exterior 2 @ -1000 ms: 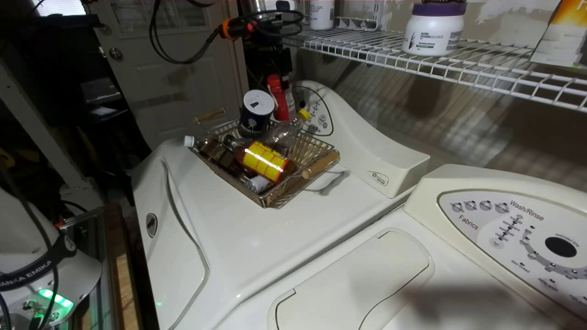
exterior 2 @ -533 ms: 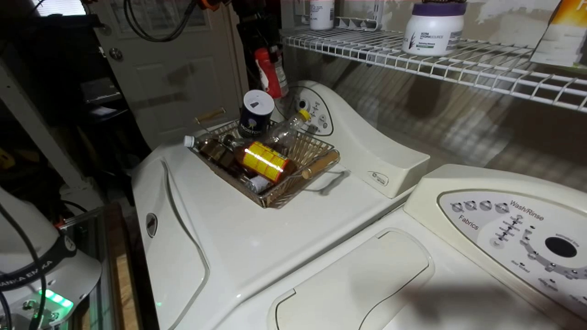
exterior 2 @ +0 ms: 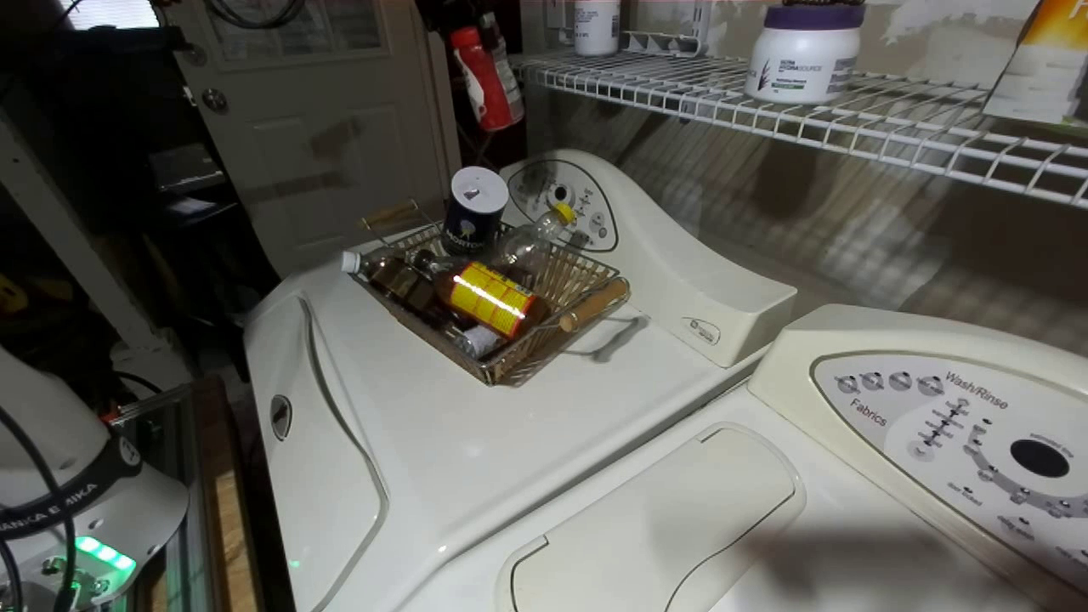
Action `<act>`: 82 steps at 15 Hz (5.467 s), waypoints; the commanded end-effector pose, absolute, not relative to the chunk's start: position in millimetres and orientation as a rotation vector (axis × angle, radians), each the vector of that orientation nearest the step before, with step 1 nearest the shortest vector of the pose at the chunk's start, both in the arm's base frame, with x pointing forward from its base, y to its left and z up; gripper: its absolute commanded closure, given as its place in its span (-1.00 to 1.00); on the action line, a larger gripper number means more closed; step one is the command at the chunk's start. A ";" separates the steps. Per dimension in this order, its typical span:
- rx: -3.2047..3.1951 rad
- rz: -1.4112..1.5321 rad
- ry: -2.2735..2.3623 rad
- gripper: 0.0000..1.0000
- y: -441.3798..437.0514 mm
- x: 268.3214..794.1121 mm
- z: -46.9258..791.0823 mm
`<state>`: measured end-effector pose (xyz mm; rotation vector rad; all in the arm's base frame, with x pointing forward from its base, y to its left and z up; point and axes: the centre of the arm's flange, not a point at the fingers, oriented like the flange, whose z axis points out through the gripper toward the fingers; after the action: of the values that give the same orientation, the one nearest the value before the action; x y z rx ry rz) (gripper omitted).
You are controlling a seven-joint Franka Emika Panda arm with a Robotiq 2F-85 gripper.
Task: Pick up the red and white bottle from the tray and put it on the shelf
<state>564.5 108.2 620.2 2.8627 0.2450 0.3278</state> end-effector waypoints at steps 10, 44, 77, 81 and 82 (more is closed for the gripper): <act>2.852 0.572 0.272 -0.03 73.9 669.5 707.5; 2.806 0.436 0.456 -0.03 88.1 726.5 687.0; 2.882 0.556 0.300 -1.00 64.7 737.7 673.6; 2.972 0.632 0.204 -1.00 62.1 725.9 672.2; 2.989 0.649 0.180 -1.00 61.1 723.1 672.1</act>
<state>718.9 63.3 663.1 2.9155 0.2495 0.5793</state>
